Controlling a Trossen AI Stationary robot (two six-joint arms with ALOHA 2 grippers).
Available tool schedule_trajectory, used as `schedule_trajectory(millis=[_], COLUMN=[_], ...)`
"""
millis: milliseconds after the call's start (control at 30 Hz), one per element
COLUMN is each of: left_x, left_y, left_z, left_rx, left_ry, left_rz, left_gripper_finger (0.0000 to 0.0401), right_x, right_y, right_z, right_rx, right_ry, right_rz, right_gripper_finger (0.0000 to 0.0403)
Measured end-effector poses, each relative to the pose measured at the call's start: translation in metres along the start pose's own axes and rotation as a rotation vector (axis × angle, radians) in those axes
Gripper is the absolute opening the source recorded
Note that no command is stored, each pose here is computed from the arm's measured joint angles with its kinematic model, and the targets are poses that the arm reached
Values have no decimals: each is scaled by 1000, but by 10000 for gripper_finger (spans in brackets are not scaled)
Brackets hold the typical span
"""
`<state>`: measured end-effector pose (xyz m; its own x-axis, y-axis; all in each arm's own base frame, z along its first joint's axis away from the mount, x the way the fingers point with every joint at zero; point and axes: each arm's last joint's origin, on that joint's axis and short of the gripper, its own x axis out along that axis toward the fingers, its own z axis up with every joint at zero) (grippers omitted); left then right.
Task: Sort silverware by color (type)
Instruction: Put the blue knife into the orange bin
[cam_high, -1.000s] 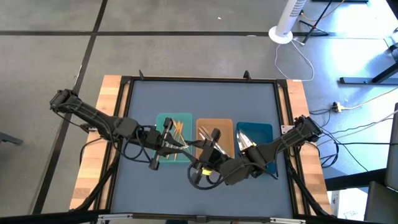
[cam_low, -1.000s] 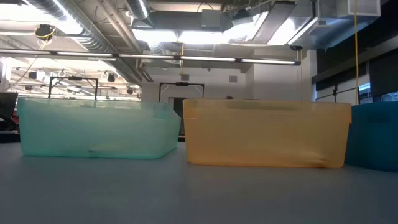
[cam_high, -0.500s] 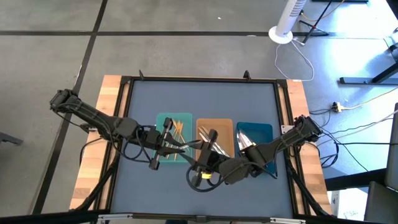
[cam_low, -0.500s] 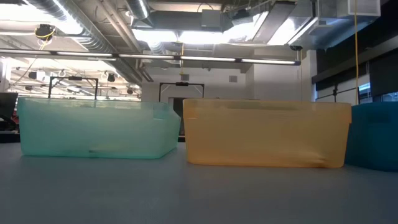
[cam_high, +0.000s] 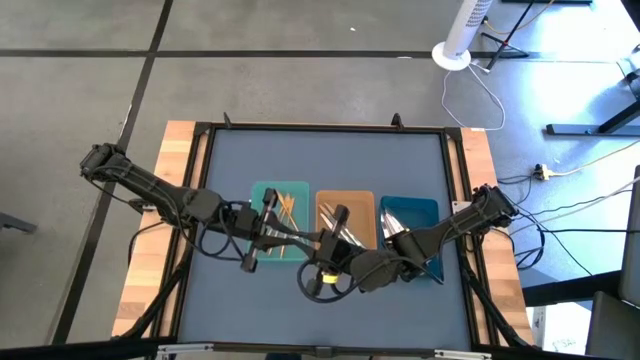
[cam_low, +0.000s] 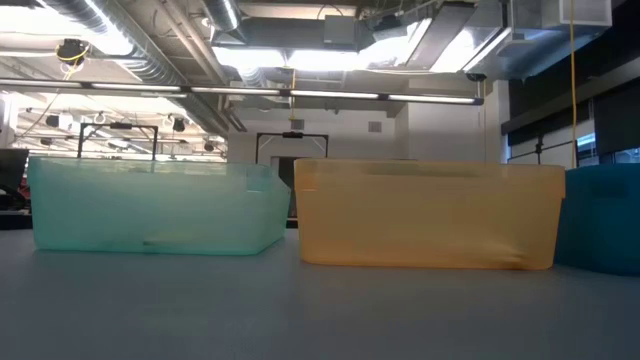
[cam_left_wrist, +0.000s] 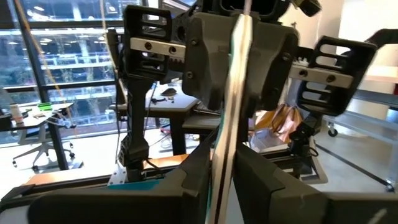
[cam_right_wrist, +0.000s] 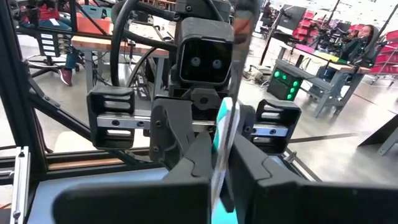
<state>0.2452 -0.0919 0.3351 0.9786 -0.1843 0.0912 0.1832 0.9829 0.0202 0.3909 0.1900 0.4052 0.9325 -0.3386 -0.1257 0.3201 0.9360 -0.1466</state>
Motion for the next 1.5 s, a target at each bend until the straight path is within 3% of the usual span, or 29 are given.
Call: schedule_trajectory(millis=[400,633,800,1133,1500], left_x=[-4,-37,-81,-159,-187], left_y=[2,10,21,39,42], left_z=[-1,17,35,42,-14], left_rx=[5,17,45,92,48], left_ry=[38,85,97,151,36], left_rz=[33,38,105,211,214], left_gripper_finger=[129,134,133,133,133], right_x=[-1,-16,-21,-2,38], right_y=[-3,-24,-55,-116,-147], right_z=[0,16,13,-29,-99], right_rx=[-9,44,104,331,440], right_ry=[8,82,254,788,1115], right_rz=[-59,-66,-70,-77,51], right_gripper_finger=[7,5,4,3,2])
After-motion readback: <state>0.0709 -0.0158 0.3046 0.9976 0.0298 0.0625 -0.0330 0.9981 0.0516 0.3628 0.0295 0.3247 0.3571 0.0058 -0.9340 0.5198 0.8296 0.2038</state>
